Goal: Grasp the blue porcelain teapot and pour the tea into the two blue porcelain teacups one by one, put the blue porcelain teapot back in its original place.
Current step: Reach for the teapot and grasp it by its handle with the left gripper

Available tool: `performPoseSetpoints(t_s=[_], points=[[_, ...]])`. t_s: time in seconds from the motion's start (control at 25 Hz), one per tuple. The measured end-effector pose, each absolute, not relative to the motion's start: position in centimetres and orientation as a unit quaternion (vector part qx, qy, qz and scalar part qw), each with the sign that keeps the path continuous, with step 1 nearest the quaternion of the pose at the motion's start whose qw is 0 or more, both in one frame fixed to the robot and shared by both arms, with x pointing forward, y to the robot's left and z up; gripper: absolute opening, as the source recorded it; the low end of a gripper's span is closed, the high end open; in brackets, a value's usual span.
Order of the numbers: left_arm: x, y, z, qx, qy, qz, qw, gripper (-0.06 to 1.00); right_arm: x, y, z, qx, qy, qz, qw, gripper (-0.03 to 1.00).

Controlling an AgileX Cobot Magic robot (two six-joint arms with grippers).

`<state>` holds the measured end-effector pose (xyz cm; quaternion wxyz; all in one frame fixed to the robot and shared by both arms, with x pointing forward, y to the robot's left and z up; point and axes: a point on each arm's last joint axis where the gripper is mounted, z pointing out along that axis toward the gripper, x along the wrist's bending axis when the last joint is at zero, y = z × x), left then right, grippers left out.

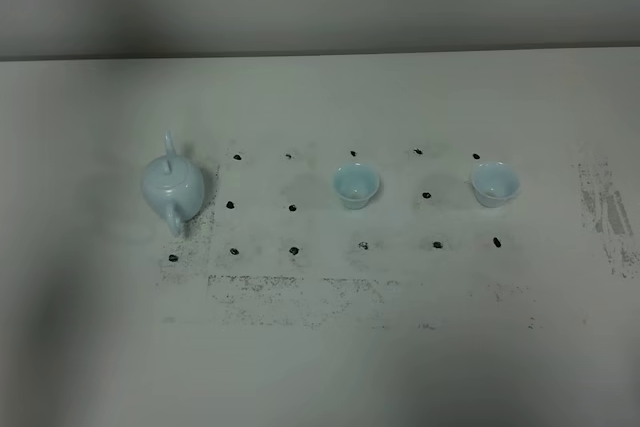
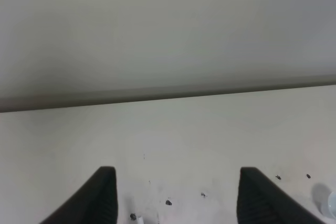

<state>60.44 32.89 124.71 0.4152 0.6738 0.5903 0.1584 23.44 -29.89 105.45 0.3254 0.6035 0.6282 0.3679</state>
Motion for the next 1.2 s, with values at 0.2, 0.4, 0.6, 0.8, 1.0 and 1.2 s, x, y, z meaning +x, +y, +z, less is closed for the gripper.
performPoseSetpoints(t_s=[0.2,0.4,0.6,0.8,1.0,1.2], points=[[60.44,32.89,124.71,0.675,0.589,0.159,0.415,0.52,22.79,-29.95,105.41,0.594,0.622,0.381,0.339,0.54],[60.44,32.89,124.71,0.675,0.589,0.159,0.415,0.52,22.77,-29.95,105.41,0.593,0.622,0.381,0.34,0.54],[60.44,32.89,124.71,0.675,0.589,0.159,0.415,0.52,22.77,-29.95,105.41,0.594,0.622,0.381,0.34,0.54],[60.44,32.89,124.71,0.675,0.589,0.159,0.415,0.52,22.77,-29.95,105.41,0.594,0.622,0.381,0.34,0.54],[60.44,32.89,124.71,0.675,0.589,0.159,0.415,0.52,22.77,-29.94,105.41,0.597,0.619,0.38,0.342,0.54],[60.44,32.89,124.71,0.675,0.589,0.159,0.415,0.52,22.79,-29.73,105.41,0.625,0.59,0.368,0.355,0.54]])
